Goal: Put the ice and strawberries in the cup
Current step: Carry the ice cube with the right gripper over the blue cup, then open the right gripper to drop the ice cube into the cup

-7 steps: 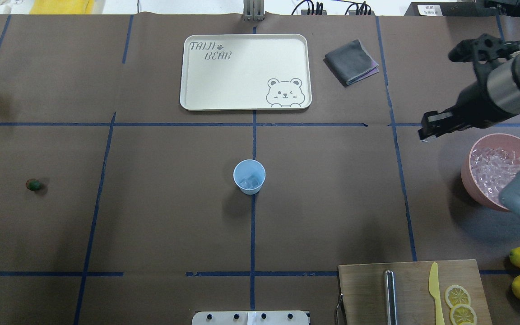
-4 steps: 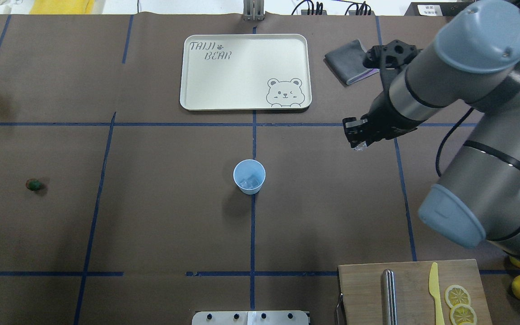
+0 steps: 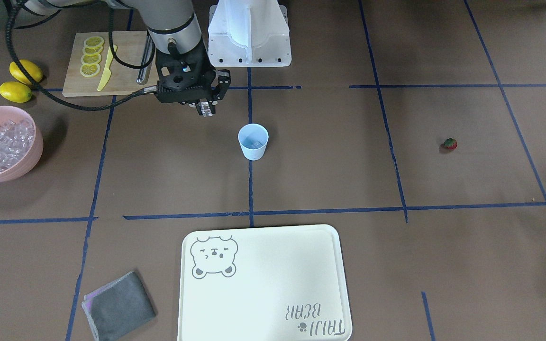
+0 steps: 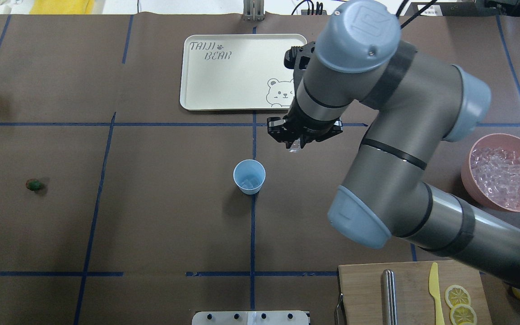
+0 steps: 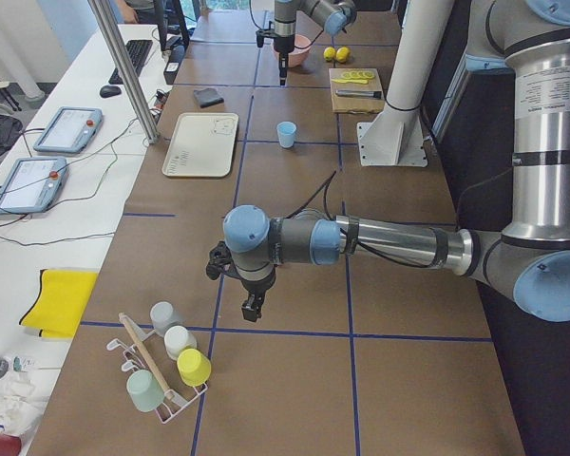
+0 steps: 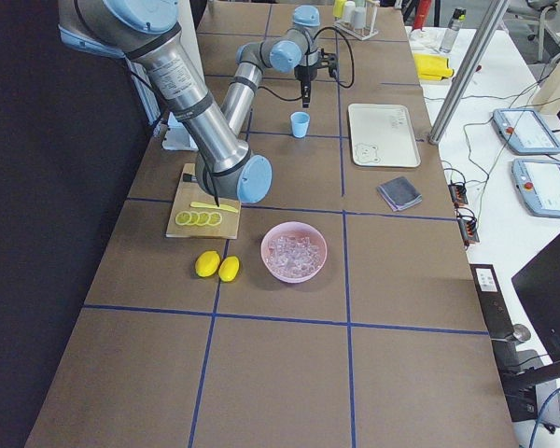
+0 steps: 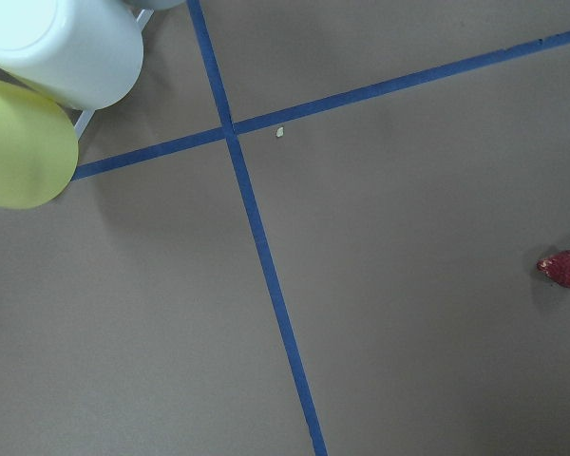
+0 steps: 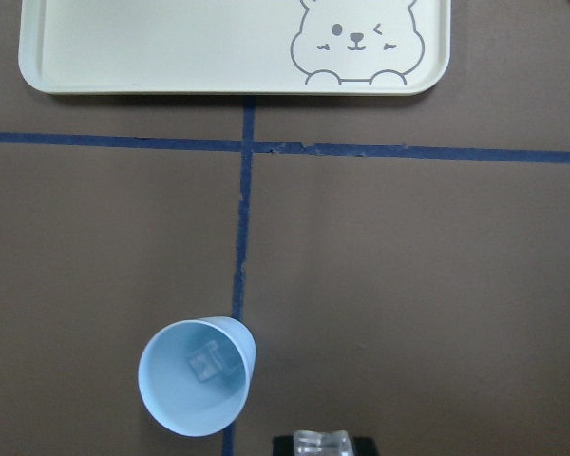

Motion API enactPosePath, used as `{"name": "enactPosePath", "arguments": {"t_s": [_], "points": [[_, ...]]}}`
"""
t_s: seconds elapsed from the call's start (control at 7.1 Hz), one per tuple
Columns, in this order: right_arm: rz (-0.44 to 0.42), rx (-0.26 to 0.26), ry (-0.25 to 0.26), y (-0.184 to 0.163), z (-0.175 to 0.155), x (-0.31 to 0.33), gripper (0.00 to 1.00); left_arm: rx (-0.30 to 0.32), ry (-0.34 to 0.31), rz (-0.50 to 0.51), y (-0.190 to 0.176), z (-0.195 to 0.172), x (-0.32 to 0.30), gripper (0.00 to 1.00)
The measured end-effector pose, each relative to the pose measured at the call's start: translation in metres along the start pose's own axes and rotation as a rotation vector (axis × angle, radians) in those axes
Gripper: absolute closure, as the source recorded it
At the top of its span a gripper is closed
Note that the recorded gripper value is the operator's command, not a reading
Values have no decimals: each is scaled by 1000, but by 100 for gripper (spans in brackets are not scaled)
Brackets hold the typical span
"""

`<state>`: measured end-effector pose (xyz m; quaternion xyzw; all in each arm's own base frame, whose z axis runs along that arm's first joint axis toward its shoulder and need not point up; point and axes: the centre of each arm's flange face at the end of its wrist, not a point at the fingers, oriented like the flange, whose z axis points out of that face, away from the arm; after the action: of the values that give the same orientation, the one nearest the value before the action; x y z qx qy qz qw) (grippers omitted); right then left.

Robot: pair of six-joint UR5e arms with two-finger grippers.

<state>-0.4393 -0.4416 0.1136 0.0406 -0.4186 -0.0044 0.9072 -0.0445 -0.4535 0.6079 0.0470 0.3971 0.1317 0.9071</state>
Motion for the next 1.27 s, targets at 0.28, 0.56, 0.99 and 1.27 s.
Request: {"name": "enactPosePath", "arguments": {"t_s": [0.28,0.56,0.99,1.27], "points": [[31,8,30,-1,28,-45,98,-2,1,-3,0,0,0,0],[39,25,52,16,72,-72,98,-6,1,-7,1,2,-1,0],[35,28,67,30,100,-81,33,-12,2,-14,2,4,-4,0],[23,27,76,32,106,-77,0,-15,3,-17,2,6,-5,0]]}}
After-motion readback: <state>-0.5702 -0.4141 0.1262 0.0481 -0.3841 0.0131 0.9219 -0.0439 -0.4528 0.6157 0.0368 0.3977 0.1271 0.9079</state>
